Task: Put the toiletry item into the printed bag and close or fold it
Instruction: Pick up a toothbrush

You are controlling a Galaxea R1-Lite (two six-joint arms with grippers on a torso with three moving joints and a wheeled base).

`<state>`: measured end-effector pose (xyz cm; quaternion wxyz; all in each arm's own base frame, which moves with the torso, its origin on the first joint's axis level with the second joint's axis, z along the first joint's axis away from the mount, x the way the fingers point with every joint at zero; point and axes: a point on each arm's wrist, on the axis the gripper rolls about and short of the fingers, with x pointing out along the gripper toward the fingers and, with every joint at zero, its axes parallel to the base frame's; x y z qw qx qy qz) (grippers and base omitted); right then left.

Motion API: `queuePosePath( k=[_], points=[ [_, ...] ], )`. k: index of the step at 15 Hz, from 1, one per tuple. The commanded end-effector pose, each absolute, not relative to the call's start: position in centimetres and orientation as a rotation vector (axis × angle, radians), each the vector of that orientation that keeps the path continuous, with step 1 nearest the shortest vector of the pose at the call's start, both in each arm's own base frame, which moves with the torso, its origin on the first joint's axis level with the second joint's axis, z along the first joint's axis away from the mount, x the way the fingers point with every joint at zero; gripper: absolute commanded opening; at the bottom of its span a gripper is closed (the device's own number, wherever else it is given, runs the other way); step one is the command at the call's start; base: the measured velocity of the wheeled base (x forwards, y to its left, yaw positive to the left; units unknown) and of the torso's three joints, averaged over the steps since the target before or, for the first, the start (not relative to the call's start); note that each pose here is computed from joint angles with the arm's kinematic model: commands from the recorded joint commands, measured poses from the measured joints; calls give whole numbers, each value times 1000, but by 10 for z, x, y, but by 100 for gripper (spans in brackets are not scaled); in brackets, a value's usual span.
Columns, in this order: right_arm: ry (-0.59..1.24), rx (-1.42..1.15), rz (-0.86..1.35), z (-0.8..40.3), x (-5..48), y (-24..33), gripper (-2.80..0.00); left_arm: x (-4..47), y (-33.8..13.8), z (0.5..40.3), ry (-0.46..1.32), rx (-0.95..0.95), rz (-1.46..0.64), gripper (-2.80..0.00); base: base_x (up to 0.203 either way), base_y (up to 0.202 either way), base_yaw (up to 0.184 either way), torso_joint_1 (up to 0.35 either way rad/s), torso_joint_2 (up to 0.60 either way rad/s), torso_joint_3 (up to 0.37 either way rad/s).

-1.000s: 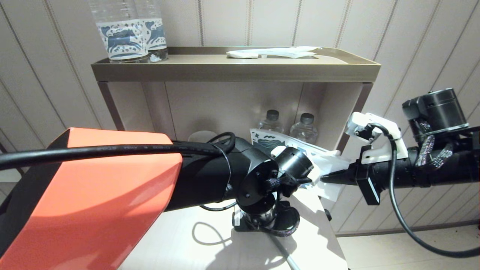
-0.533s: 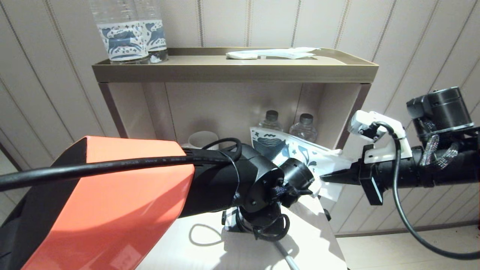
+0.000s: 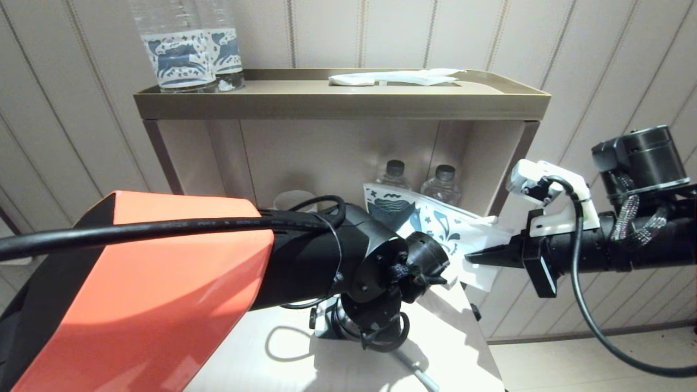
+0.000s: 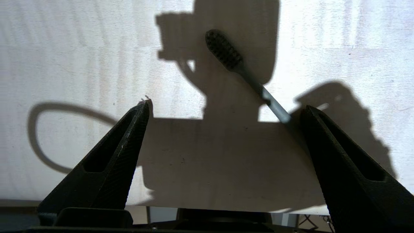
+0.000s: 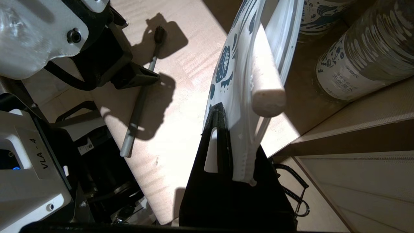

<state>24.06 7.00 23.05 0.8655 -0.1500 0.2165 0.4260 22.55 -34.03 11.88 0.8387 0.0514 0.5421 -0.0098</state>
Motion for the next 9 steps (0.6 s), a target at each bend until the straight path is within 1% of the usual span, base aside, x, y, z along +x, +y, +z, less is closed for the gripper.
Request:
queuePosePath(
  k=[1, 6, 9],
  points=[
    [452, -316, 898, 230, 240, 70, -280, 226, -341, 120, 1137, 100, -21, 0, 0, 0, 0, 0, 0, 0],
    [454, -316, 896, 230, 241, 70, -280, 234, -357, 106, 1090, 57, -85, 0, 0, 0, 0, 0, 0, 0],
    [457, -315, 896, 229, 242, 70, -280, 235, -364, 105, 1065, 44, -130, 0, 0, 0, 0, 0, 0, 0]
  ],
)
